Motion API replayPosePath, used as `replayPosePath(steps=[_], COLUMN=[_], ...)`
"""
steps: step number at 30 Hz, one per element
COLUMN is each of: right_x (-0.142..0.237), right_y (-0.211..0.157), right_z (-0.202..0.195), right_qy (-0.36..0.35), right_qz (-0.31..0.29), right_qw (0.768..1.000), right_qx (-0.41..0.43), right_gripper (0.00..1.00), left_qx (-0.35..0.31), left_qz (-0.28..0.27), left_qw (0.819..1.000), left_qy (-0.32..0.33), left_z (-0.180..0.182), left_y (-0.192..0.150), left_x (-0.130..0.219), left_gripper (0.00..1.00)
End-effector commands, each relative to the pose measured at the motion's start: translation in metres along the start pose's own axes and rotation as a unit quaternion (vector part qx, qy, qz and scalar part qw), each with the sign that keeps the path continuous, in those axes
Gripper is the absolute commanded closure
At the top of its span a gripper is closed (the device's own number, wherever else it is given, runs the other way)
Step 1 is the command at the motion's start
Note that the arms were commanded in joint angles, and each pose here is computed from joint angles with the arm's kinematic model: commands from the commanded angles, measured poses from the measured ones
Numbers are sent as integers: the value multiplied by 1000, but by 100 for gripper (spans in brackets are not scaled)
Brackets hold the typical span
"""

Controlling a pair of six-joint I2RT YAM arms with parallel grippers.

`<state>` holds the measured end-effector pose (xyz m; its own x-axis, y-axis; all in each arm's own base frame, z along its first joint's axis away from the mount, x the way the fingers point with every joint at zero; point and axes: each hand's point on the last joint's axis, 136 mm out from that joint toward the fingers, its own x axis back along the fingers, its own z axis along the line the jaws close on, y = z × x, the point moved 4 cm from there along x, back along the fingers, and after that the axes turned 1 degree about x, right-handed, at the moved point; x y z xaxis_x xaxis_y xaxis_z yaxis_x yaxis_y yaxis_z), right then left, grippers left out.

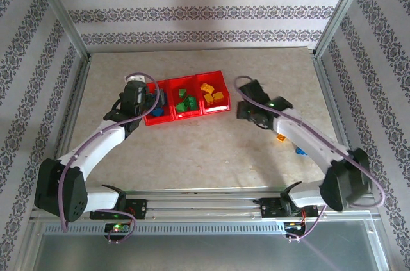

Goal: Sort the legos into containers by color
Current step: Pick up the lego from the bottom-right of the table.

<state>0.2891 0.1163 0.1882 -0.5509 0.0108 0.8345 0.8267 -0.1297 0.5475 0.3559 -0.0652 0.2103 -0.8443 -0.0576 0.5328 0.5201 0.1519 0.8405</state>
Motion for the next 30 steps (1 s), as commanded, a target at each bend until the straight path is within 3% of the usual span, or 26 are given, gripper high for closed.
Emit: replayPosePath(steps=[1,9,22,30], right_x=[9,12,-1,-8], right_y=[-32,-87,-104,-120], right_z=[-44,-129,-171,-197], right_qy=[-35,-76,-126,-123], right_qz=[30,79,95,106], right_qw=[997,973,931,892], right_qx=[-63,-204,-328,-423], right_gripper=[37,37,30,28], left_qx=[6,4,-36,-46], left_qz=[-27,-33,-36,-20], left_qw=[1000,999,999,999], left_qy=[3,2,0,-12], left_z=[6,7,7,7], left_y=[11,10,11,23], left_x=[5,6,-1,-4], left_gripper=[0,0,0,0])
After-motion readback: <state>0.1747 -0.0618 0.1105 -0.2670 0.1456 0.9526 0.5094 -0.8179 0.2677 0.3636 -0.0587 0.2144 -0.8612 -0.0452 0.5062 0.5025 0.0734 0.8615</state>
